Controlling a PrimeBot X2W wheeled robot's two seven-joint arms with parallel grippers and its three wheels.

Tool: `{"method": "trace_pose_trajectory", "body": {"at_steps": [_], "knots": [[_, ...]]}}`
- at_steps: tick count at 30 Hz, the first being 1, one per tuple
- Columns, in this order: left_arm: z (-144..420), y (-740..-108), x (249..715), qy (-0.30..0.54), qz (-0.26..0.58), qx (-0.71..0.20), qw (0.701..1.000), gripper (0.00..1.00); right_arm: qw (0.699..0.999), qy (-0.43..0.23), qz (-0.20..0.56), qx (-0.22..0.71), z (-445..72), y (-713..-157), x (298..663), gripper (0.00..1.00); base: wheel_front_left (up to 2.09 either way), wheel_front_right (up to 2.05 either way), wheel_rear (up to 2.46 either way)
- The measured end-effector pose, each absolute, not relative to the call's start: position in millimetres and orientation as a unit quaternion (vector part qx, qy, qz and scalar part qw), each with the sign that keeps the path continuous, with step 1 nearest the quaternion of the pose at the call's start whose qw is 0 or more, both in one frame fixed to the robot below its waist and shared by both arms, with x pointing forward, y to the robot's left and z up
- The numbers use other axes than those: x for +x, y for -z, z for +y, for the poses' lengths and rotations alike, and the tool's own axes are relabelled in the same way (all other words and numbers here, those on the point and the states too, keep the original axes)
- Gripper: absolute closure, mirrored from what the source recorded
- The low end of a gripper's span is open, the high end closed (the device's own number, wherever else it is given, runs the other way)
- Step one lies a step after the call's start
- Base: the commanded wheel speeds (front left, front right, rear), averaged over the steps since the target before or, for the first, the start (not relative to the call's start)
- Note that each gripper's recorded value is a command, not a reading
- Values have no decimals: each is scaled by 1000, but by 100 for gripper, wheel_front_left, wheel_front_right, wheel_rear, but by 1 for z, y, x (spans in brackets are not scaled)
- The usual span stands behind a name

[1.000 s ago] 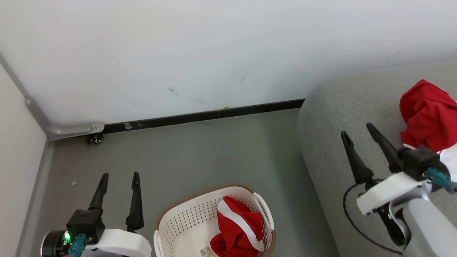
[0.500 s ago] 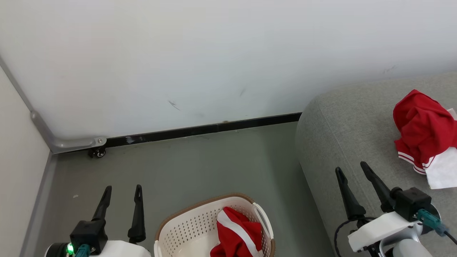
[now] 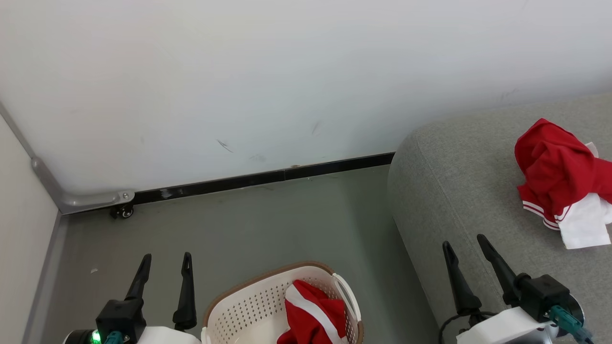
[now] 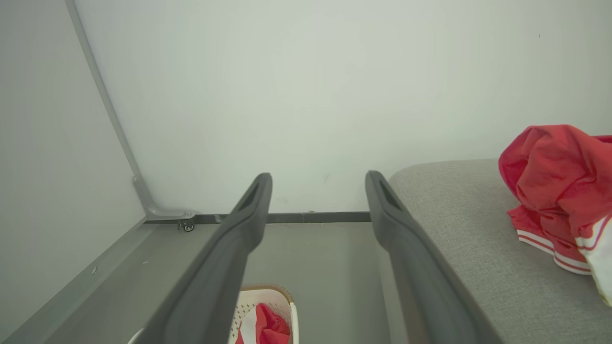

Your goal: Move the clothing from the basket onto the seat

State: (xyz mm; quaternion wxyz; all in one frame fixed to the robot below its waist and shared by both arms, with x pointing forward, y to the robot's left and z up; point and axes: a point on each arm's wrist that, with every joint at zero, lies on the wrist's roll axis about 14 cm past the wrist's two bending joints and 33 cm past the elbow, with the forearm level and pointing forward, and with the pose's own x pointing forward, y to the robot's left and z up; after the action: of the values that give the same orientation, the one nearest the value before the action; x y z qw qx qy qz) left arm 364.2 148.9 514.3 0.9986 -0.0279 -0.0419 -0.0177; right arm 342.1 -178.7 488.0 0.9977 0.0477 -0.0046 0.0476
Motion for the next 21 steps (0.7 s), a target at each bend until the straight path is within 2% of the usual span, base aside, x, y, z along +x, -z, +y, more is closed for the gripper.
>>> {"method": "trace_pose_trajectory", "body": {"at_steps": [21], "knots": [[151,-500,361,18,-22,-15,999,0,999,-31,-4,37,-182,-493,332,0,0,0,0]]}}
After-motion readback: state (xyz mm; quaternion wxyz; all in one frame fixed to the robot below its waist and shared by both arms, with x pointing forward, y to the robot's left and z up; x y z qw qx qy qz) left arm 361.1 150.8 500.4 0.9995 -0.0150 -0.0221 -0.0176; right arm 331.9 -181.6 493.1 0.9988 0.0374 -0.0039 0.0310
